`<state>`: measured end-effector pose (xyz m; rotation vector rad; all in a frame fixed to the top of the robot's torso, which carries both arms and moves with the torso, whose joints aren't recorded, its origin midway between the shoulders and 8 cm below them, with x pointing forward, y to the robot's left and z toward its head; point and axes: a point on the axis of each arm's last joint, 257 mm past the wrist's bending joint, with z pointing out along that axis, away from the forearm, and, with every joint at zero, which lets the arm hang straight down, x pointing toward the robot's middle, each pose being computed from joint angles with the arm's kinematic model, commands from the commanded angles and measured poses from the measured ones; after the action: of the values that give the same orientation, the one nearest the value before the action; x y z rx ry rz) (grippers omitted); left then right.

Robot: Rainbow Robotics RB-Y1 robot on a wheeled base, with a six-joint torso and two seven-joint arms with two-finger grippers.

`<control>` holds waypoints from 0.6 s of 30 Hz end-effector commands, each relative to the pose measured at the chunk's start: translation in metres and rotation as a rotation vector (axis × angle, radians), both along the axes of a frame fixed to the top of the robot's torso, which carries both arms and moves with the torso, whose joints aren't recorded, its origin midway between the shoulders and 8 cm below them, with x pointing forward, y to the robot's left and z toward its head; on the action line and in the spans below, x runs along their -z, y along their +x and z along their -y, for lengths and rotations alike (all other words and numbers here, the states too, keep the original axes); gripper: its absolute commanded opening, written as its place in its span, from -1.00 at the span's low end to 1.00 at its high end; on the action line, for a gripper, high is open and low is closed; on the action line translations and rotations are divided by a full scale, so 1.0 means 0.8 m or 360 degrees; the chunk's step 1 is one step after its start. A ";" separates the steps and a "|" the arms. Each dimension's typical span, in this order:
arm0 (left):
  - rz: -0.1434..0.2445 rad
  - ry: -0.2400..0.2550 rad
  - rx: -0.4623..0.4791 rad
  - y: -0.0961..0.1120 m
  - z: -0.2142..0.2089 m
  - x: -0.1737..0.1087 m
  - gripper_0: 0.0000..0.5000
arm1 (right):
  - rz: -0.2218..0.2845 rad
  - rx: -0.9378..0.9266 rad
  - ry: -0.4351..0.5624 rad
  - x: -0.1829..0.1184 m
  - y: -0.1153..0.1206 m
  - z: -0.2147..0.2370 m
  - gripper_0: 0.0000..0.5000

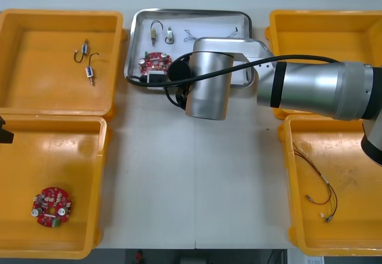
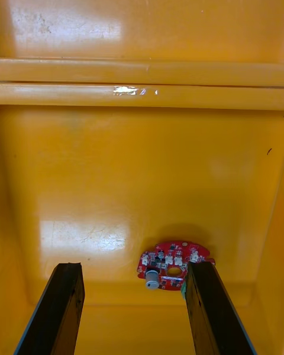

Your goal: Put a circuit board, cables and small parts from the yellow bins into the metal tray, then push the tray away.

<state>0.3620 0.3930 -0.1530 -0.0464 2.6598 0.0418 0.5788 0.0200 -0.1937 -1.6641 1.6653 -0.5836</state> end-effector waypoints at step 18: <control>0.0022 0.0090 0.0046 0.001 -0.013 -0.015 1.00 | 0.0264 -0.0249 0.0056 -0.072 0.053 -0.057 -1.00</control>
<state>0.3620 0.3930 -0.1530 -0.0464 2.6599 0.0418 0.6162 0.0356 -0.1728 -1.6325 1.5392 -0.5643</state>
